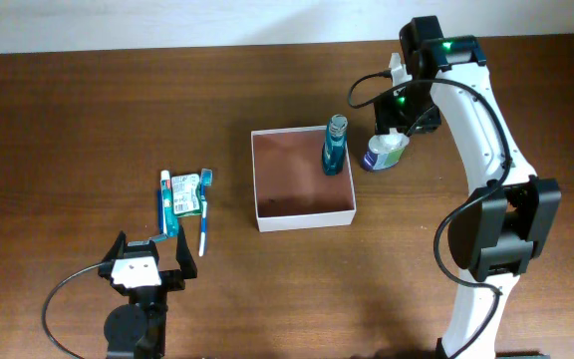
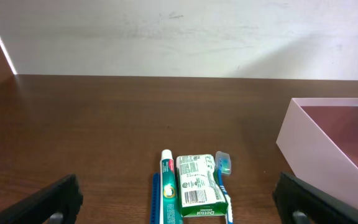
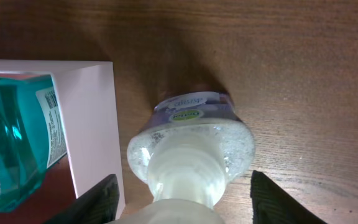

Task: Pack container

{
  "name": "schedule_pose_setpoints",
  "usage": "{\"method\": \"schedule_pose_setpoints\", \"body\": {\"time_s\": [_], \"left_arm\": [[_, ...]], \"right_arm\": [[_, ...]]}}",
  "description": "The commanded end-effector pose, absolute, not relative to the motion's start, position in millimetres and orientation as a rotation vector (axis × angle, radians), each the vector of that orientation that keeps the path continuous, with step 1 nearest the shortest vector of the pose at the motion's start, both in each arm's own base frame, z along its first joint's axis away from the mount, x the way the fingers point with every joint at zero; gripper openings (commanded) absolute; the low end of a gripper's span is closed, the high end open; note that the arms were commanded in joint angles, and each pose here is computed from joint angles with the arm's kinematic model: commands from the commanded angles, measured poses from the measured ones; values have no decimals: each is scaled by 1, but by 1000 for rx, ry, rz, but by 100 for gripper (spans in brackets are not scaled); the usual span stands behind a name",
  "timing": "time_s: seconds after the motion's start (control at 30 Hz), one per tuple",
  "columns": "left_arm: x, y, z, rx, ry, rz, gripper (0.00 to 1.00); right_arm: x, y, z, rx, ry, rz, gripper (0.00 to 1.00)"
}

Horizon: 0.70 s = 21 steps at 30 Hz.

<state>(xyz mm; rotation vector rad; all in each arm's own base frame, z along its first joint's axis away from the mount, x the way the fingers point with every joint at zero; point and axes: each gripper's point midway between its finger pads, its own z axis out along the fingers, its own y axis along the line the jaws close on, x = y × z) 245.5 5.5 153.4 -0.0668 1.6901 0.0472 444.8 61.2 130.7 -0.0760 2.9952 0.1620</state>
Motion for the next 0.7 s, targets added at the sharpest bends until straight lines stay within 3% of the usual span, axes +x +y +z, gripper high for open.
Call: {"method": "schedule_pose_setpoints", "body": {"time_s": [0.0, 0.33, 0.47, 0.67], "left_arm": [[246, 7, 150, -76, 1695, 53, 100], [246, 8, 150, -77, 1695, 54, 99], [246, 7, 150, -76, 1695, 53, 99], [246, 7, 150, -76, 1695, 53, 100]], "right_arm": [[450, 63, 136, -71, 2978, 176, 56], [449, 63, 136, -70, 2981, 176, 55], [449, 63, 136, -70, 2982, 176, 42], [448, 62, 136, -70, 2983, 176, 41]]}}
